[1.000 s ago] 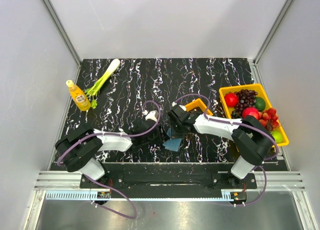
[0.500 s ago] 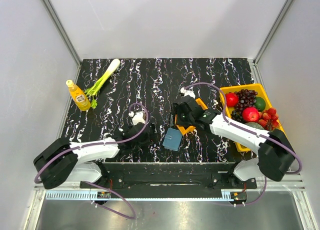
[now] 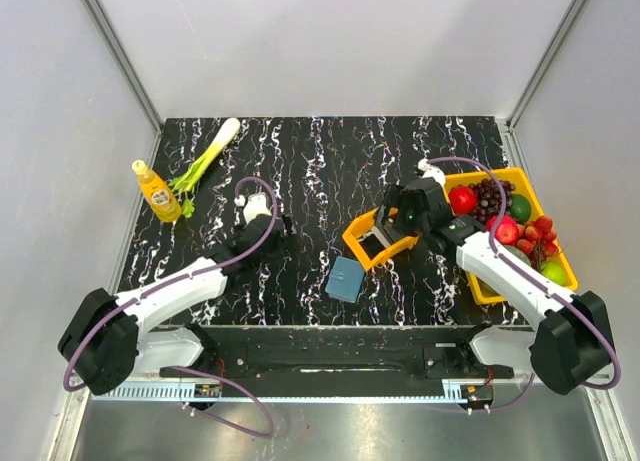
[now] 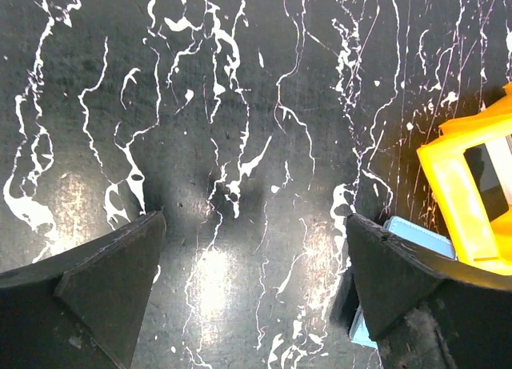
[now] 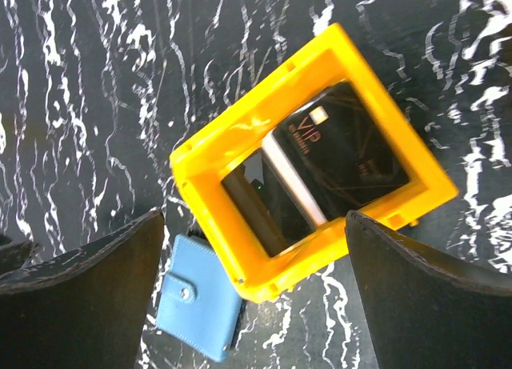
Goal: Put the credit cards into the card holder
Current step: Reset both arms
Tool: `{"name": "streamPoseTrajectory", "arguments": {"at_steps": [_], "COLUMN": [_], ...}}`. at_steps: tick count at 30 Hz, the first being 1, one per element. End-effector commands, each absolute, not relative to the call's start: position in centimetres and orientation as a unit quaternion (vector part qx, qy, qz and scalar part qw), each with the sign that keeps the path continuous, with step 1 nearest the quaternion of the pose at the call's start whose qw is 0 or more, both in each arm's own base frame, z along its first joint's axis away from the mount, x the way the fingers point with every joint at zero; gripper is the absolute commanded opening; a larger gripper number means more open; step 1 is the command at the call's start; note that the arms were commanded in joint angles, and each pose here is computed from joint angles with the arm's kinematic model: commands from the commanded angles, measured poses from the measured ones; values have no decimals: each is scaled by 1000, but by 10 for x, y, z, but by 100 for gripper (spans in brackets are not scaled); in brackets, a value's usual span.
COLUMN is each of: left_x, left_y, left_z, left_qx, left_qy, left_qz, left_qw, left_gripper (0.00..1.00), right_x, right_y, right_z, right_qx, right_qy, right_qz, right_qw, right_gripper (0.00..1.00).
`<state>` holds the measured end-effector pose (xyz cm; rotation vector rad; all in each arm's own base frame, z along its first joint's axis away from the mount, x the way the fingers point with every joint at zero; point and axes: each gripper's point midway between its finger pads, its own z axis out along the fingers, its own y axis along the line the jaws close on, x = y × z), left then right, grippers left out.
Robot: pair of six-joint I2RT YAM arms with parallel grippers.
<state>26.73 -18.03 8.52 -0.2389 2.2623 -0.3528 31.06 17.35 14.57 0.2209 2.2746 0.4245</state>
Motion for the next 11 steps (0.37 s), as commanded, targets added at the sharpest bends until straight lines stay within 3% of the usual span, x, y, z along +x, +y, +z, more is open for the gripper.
{"name": "streamPoseTrajectory", "arguments": {"at_steps": [1, 11], "left_x": [280, 286], "left_y": [-174, -160], "left_z": [109, 121], "left_qx": [-88, -110], "left_qy": [889, 878], "left_qz": [-116, -95], "left_qw": [435, 455], "left_gripper": [99, 99], "right_x": [323, 345], "right_y": [149, 102], "right_z": [158, 161], "right_qx": [102, 149], "right_qy": [885, 875], "right_qz": [158, 109], "right_qw": [426, 448], "right_gripper": [99, 99]}}
